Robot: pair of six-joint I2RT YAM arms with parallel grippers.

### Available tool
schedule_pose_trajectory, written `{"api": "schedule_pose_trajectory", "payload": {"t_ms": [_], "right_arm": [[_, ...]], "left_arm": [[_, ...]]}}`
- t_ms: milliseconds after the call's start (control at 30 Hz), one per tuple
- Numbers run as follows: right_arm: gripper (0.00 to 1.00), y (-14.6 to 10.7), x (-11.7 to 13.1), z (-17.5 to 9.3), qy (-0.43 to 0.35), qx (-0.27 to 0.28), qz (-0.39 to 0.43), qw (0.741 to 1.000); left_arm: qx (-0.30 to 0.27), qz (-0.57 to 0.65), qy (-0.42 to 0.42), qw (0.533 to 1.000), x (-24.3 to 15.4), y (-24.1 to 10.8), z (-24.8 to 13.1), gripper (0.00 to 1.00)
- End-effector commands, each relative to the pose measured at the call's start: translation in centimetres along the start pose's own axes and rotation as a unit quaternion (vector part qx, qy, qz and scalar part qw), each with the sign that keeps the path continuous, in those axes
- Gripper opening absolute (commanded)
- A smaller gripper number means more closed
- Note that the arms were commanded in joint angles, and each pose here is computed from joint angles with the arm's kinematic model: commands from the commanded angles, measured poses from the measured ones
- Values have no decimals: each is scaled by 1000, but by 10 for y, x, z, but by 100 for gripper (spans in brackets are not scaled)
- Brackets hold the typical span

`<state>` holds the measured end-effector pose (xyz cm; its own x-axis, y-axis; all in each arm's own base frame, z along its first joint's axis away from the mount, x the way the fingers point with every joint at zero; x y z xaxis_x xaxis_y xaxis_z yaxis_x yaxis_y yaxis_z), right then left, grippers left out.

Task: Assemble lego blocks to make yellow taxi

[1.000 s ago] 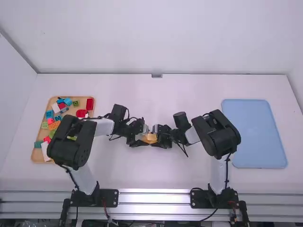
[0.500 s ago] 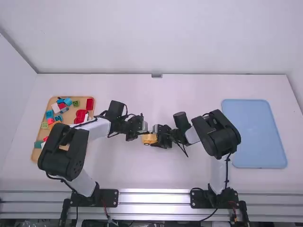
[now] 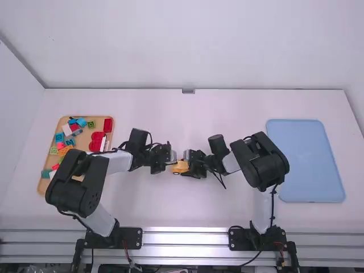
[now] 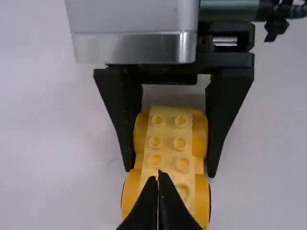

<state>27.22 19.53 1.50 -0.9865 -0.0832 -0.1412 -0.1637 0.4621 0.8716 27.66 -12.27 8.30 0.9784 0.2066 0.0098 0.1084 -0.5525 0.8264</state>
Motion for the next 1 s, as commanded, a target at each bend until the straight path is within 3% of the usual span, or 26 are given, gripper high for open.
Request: {"api": "schedule_pose_trajectory", "payload": {"t_ms": [0, 700, 967], "right_arm": [[50, -2, 0, 2, 2, 3, 3, 1000], [50, -2, 0, 2, 1, 3, 3, 1000], [50, -1, -2, 2, 1, 3, 3, 1000]], "left_arm": [[3, -21, -9, 1000, -4, -5, 3, 2], [-7, -35, -34, 999, 17, 6, 8, 2], [29, -27, -58, 998, 8, -10, 14, 2]]}}
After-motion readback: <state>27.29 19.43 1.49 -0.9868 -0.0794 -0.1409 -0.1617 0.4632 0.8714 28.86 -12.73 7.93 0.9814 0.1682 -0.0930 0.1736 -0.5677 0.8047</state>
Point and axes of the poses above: each hand's point on the last joint's axis, 136 mm out from that joint toward the fingers, its own z axis out along the fingers, its own x axis along the line the jaws close on, y = z × x, the point moved 9 cm from there along -z, back along the fingers, and after that the axes turned 8 degrees about -z, right-handed, at the moved point
